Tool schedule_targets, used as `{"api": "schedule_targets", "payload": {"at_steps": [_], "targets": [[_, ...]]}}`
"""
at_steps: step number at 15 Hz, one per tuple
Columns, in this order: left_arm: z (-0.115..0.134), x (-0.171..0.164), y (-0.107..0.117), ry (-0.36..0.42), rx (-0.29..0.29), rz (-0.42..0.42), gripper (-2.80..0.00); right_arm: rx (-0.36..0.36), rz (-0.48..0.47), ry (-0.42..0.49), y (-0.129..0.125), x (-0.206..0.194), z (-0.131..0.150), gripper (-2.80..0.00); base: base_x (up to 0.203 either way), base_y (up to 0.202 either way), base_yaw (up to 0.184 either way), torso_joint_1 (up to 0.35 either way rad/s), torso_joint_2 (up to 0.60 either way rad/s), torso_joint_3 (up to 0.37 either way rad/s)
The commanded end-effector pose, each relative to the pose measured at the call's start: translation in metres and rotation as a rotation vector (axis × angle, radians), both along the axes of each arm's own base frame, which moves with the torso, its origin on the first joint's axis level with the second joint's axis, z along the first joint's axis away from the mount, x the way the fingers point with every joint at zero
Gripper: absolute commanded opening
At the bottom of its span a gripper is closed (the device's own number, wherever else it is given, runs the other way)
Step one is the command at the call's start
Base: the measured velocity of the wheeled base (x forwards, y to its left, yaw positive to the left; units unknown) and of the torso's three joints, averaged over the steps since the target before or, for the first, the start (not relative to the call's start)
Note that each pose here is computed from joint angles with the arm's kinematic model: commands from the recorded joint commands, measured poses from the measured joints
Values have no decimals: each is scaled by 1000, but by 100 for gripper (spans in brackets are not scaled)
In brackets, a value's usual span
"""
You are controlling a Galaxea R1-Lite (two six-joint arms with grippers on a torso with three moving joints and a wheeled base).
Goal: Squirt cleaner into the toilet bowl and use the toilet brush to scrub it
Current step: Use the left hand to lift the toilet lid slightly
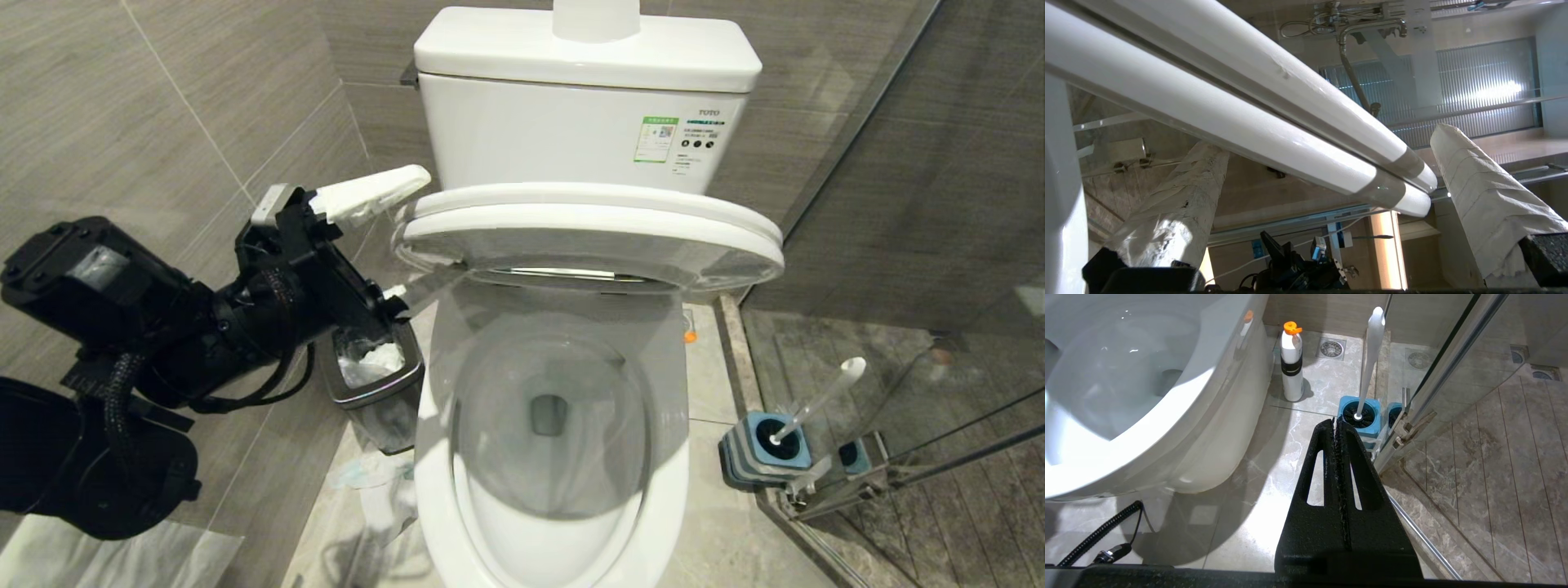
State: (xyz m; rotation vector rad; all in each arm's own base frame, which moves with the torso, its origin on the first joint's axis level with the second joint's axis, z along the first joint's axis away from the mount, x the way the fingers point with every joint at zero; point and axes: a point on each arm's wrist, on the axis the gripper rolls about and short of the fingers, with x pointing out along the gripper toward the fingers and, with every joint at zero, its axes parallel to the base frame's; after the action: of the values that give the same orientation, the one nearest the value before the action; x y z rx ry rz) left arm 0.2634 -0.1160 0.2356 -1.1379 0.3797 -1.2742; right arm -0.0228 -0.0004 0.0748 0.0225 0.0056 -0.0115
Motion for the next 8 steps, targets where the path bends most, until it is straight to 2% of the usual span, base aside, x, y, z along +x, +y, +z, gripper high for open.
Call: {"api": "schedule_targets", "payload": {"at_steps": [1, 8], "targets": [[5, 0, -1, -15, -10, -9, 0, 0, 1, 2, 0, 0, 0, -280, 0, 0, 0, 0, 0, 0], [22, 4, -1, -80, -35, -6, 0, 0, 1, 2, 0, 0, 0, -280, 0, 0, 0, 0, 0, 0]]}}
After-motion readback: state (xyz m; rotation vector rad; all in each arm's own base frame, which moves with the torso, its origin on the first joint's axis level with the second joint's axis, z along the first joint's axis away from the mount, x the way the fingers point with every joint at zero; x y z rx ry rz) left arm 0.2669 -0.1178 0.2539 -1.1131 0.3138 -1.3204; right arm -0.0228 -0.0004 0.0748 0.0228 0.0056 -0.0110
